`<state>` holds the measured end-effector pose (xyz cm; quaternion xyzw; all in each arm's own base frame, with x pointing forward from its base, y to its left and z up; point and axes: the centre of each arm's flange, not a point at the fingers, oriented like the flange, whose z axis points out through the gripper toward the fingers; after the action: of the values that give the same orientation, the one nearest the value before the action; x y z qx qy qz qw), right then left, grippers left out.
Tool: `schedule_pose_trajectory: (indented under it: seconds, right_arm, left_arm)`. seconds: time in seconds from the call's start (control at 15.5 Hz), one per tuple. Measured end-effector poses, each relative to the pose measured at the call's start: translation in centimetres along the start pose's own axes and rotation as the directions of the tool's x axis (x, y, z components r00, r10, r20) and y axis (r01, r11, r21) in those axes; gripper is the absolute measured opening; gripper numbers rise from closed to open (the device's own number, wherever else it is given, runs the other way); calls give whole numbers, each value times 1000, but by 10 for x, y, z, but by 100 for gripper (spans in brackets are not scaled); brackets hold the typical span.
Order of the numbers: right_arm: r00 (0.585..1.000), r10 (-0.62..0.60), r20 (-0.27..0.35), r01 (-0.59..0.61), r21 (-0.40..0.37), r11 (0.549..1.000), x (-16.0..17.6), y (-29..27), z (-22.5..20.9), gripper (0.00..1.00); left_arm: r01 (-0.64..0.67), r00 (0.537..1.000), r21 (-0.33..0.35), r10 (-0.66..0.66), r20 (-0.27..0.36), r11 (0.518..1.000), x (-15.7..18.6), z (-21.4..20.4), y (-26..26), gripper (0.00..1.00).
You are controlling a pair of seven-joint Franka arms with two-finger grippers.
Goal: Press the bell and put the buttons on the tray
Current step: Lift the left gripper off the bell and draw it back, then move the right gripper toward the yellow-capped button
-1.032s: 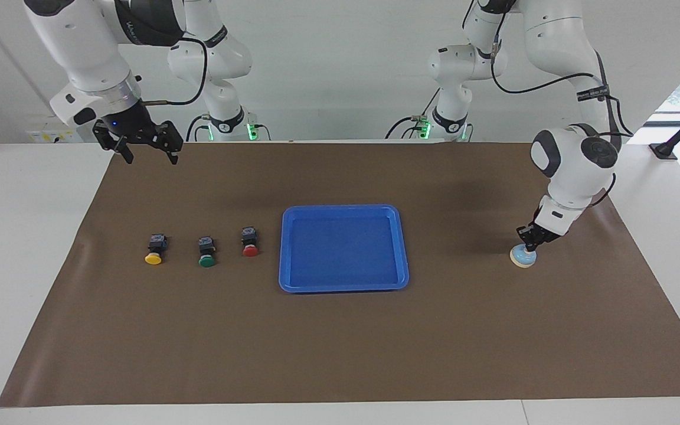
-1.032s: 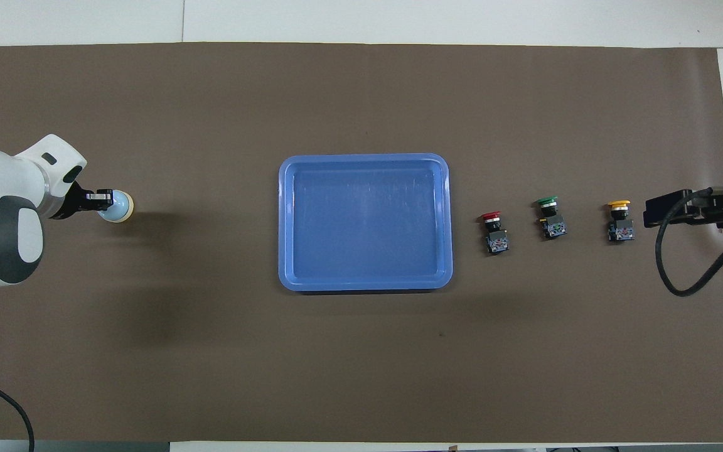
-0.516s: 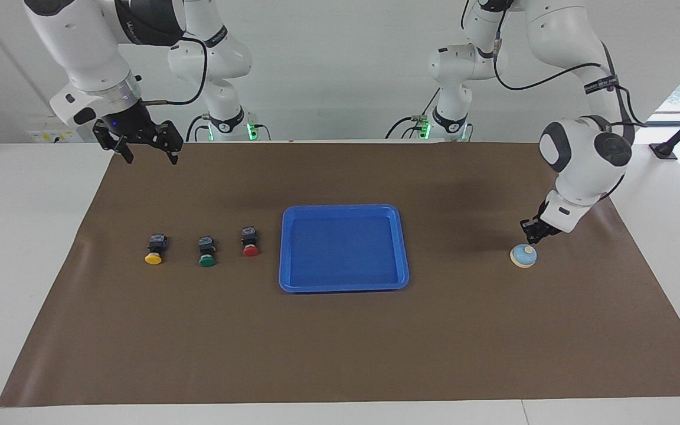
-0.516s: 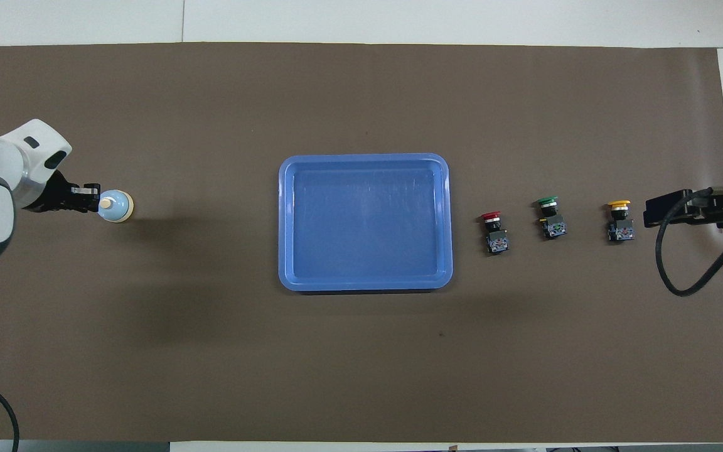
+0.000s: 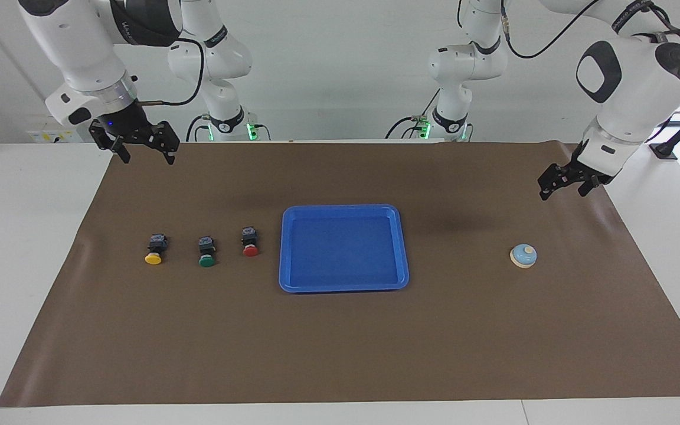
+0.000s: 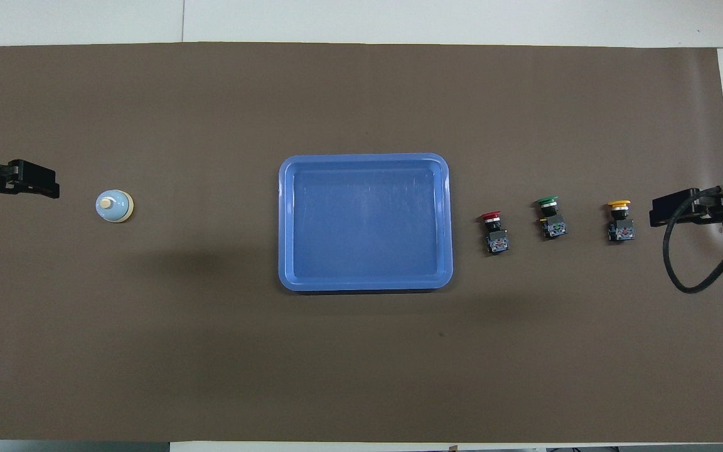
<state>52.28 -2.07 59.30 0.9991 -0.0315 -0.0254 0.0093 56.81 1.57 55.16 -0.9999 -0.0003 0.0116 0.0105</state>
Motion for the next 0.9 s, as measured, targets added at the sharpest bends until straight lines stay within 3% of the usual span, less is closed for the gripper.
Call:
schedule_pose_trajectory:
  seconds: [0.26,0.52,0.9]
  right_arm:
    - [1000,-15,10,15,2,1000,1,18,10,100]
    - [1000,-1,17,1,5,1000,6,51,38,100]
    - [1000,7,2,-7,1,1000,29,56,121,100]
  left_arm:
    - [-30,999,0,30,25,1000,-13,-39,17,100]
    - [-35,999,0,35,34,999,-15,-45,20,100]
    - [-49,998,0,49,35,999,-15,-45,28,100]
